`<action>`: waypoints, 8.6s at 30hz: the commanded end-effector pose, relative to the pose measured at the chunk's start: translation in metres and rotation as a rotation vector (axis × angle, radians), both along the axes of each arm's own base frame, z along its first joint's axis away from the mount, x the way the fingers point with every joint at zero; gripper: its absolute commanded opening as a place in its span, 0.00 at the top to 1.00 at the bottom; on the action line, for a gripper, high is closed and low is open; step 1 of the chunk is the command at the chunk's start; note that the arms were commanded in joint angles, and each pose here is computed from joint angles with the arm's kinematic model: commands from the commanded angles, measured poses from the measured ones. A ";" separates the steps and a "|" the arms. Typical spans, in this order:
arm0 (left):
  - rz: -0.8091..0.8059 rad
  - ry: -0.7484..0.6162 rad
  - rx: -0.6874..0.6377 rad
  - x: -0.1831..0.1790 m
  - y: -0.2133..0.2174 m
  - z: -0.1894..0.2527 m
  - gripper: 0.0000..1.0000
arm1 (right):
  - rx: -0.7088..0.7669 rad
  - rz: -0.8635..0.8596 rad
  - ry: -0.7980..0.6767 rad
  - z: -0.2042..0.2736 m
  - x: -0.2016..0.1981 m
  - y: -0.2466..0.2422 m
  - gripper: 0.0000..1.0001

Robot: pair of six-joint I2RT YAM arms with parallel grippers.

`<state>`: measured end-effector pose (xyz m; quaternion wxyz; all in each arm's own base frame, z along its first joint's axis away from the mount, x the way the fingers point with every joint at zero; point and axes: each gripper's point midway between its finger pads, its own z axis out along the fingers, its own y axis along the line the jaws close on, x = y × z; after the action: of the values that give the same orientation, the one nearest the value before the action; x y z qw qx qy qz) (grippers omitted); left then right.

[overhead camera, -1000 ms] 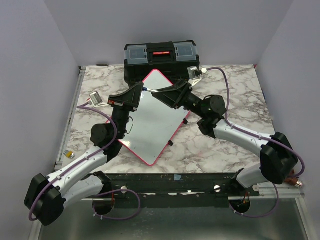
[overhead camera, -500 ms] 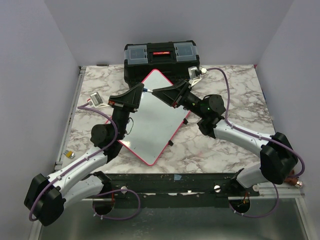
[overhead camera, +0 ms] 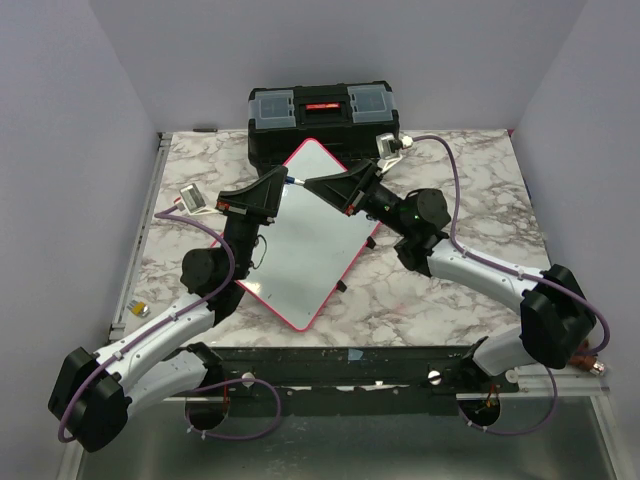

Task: Write a sentence on the whiteboard
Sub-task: Open the pen cap of the whiteboard marker, then place the pen cap at the center of the board, then hold the whiteboard on the whiteboard stand, then write a sentence on the whiteboard.

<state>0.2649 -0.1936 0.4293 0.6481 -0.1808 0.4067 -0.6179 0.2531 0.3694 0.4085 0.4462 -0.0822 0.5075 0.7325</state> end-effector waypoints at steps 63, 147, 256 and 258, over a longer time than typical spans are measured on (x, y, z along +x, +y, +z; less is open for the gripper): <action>-0.421 0.322 1.348 0.024 -0.268 -0.323 1.00 | -0.355 -0.949 0.010 -0.008 0.007 -0.200 0.99; 0.132 0.777 1.000 0.134 0.146 -0.159 0.07 | -0.566 -0.696 -0.024 -0.024 0.031 -0.120 0.99; -0.502 0.563 0.907 0.171 0.050 -0.216 1.00 | -1.018 -0.101 -0.199 -0.168 -0.007 0.147 0.99; -0.505 0.561 0.906 0.171 0.050 -0.215 1.00 | -1.025 -0.096 -0.197 -0.172 -0.008 0.147 0.99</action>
<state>0.4179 -0.1555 0.1959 0.2920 0.0382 0.8247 -0.4829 0.2442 0.5111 0.2426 0.4250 -0.3327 0.7573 0.3677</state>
